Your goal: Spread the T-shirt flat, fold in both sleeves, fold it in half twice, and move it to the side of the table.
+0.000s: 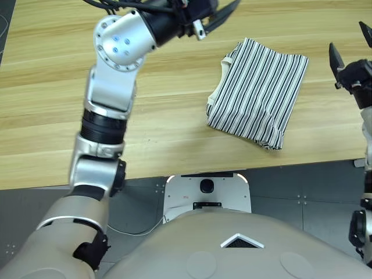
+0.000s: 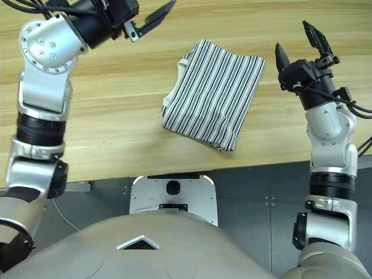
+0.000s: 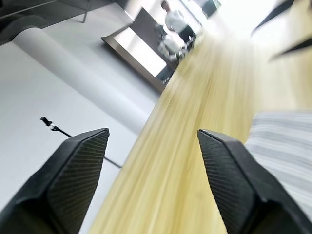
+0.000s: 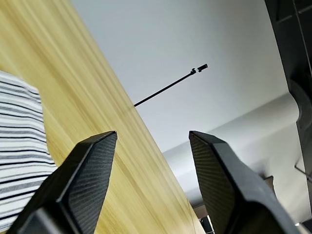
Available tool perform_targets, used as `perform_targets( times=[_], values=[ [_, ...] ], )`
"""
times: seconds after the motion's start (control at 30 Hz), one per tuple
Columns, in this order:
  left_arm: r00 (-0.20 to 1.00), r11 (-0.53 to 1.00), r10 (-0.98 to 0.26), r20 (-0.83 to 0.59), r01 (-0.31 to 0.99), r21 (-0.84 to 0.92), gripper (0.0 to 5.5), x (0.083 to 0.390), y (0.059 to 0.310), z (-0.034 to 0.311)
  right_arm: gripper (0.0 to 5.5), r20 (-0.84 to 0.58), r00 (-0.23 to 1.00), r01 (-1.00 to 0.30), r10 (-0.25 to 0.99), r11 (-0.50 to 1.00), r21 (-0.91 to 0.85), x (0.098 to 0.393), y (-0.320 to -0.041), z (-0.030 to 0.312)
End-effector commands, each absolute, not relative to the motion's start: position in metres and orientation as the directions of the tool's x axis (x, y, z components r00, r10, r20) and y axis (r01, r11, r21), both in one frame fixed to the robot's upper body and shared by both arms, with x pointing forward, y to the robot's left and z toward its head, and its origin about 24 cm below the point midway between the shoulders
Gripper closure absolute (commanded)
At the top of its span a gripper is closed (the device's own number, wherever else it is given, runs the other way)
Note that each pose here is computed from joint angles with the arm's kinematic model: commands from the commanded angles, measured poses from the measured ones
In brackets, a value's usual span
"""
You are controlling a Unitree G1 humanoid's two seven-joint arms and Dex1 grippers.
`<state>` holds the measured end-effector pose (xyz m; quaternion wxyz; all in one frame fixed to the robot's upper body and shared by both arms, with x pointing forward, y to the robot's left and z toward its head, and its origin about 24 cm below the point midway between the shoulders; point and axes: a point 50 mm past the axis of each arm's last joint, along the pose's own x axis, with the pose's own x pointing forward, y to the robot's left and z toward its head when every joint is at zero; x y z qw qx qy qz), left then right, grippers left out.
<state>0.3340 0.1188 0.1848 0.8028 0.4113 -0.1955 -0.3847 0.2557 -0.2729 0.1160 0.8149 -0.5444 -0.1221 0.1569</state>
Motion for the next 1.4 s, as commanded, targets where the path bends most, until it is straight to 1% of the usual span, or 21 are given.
perform_targets(
  times=[0.03,0.07,0.1,0.13,0.17,0.2,0.27,0.3,0.4,0.47,0.6,0.7,0.8,0.87,0.97,1.1,1.17,1.3,1.4],
  values=[
    [0.58,0.069,-0.792,-0.189,0.393,0.917,1.42,0.349,0.173,0.177,1.92,-0.268,0.783,-0.3,0.562,-0.038,-0.953,0.231,-0.274,0.119],
    [0.525,-0.006,-0.816,-0.241,0.41,0.912,1.31,0.343,0.177,0.167,1.78,-0.305,0.751,-0.318,0.586,-0.084,-0.944,0.228,-0.275,0.118],
    [0.468,-0.098,-0.822,-0.325,0.446,0.89,1.07,0.336,0.18,0.148,1.51,-0.345,0.701,-0.344,0.624,-0.128,-0.93,0.222,-0.273,0.112],
    [0.421,-0.184,-0.814,-0.4,0.468,0.865,0.99,0.329,0.185,0.132,1.39,-0.38,0.649,-0.361,0.659,-0.173,-0.916,0.217,-0.271,0.107],
    [0.377,-0.281,-0.789,-0.486,0.482,0.83,0.78,0.322,0.19,0.114,1.16,-0.415,0.59,-0.365,0.692,-0.229,-0.902,0.212,-0.267,0.1],
    [0.337,-0.342,-0.77,-0.541,0.498,0.797,0.71,0.314,0.195,0.099,1.05,-0.441,0.532,-0.361,0.723,-0.277,-0.89,0.208,-0.262,0.091],
    [0.288,-0.422,-0.744,-0.603,0.498,0.758,0.42,0.305,0.201,0.081,0.74,-0.484,0.449,-0.372,0.751,-0.335,-0.866,0.202,-0.256,0.075],
    [0.269,-0.453,-0.731,-0.628,0.496,0.741,0.17,0.301,0.203,0.074,0.44,-0.496,0.414,-0.372,0.764,-0.355,-0.858,0.201,-0.252,0.068],
    [0.185,-0.571,-0.683,-0.706,0.468,0.675,0.17,0.289,0.207,0.053,0.44,-0.5,0.332,-0.347,0.8,-0.39,-0.853,0.194,-0.24,0.052],
    [0.157,-0.61,-0.672,-0.724,0.437,0.661,0.17,0.285,0.205,0.045,0.44,-0.499,0.293,-0.335,0.815,-0.401,-0.852,0.191,-0.233,0.043],
    [0.166,-0.619,-0.687,-0.708,0.378,0.689,0.17,0.289,0.195,0.036,0.44,-0.505,0.27,-0.328,0.82,-0.415,-0.849,0.187,-0.233,0.033],
    [0.197,-0.601,-0.716,-0.669,0.312,0.735,0.17,0.298,0.181,0.036,0.44,-0.516,0.273,-0.325,0.812,-0.427,-0.844,0.187,-0.242,0.032],
    [0.206,-0.573,-0.753,-0.625,0.262,0.777,0.17,0.303,0.167,0.035,0.44,-0.496,0.25,-0.317,0.831,-0.414,-0.853,0.185,-0.243,0.03],
    [0.202,-0.566,-0.768,-0.608,0.231,0.791,0.17,0.306,0.155,0.034,0.44,-0.472,0.25,-0.306,0.845,-0.394,-0.867,0.184,-0.242,0.03],
    [0.195,-0.563,-0.781,-0.593,0.19,0.804,0.17,0.31,0.14,0.032,0.44,-0.475,0.259,-0.304,0.841,-0.396,-0.866,0.185,-0.244,0.026],
    [0.134,-0.577,-0.79,-0.598,0.169,0.799,0.17,0.305,0.121,0.022,0.44,-0.466,0.264,-0.316,0.844,-0.381,-0.869,0.186,-0.245,0.024],
    [0.11,-0.584,-0.789,-0.604,0.168,0.794,0.17,0.3,0.117,0.016,0.44,-0.437,0.273,-0.289,0.857,-0.36,-0.887,0.189,-0.245,0.029],
    [0.058,-0.587,-0.796,-0.603,0.167,0.792,0.17,0.291,0.112,0.007,0.44,-0.347,0.31,-0.193,0.885,-0.299,-0.935,0.198,-0.248,0.045],
    [0.058,-0.585,-0.798,-0.6,0.164,0.794,0.17,0.29,0.111,0.004,0.44,-0.346,0.322,-0.169,0.881,-0.306,-0.937,0.202,-0.254,0.048]
  ],
)
